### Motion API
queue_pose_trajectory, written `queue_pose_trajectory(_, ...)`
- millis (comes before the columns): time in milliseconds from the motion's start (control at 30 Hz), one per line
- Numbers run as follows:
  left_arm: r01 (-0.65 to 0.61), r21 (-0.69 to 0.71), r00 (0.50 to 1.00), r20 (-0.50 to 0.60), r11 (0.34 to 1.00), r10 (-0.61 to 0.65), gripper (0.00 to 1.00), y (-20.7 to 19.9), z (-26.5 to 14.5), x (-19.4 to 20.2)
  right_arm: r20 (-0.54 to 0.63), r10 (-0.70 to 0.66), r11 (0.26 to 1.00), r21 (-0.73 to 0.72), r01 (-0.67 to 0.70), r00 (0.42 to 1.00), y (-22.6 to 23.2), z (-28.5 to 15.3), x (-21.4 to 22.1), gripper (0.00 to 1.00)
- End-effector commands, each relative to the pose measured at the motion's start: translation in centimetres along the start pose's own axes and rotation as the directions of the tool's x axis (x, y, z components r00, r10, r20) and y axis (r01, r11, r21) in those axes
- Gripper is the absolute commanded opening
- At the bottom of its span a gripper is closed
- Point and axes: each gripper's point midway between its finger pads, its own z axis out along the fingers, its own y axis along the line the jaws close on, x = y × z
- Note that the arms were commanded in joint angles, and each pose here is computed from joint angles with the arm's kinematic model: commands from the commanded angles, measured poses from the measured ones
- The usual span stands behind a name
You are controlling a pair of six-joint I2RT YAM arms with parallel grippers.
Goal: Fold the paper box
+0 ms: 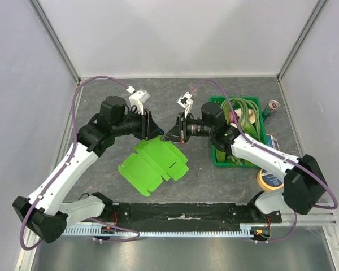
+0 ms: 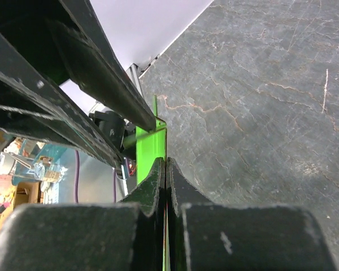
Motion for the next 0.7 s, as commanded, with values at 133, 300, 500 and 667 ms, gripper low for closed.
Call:
queue_pose_trajectory(133, 0.062, 0.085, 0.998, -0.027, 0.994, -0.06, 0.41, -1.4, 0.1, 1.6, 0.16, 0.024, 0.992, -0.127, -0.003, 0.987, 3.6, -0.2, -3.7, 0.0)
queue_pose_trajectory(300, 0.027, 0.045, 0.999, 0.041, 0.999, -0.029, 0.45, -1.5, -1.4, 0.4, 0.135, -0.006, 0.996, -0.084, 0.018, 0.991, 2.8, -0.3, -2.9, 0.0)
queue_pose_trajectory(500, 0.019, -0.187, 0.962, 0.271, 0.982, 0.033, 0.74, 0.9, -7.0, -3.0, 0.119, -0.01, 0.999, -0.041, 0.015, 0.993, 1.3, -2.5, -2.7, 0.0)
queue_pose_trajectory(667, 0.09, -0.148, 0.948, 0.316, 0.985, -0.039, 0.76, 2.1, -8.1, -0.3, 0.128, -0.004, 0.995, -0.1, 0.017, 0.992, 1.9, -5.0, -4.0, 0.0)
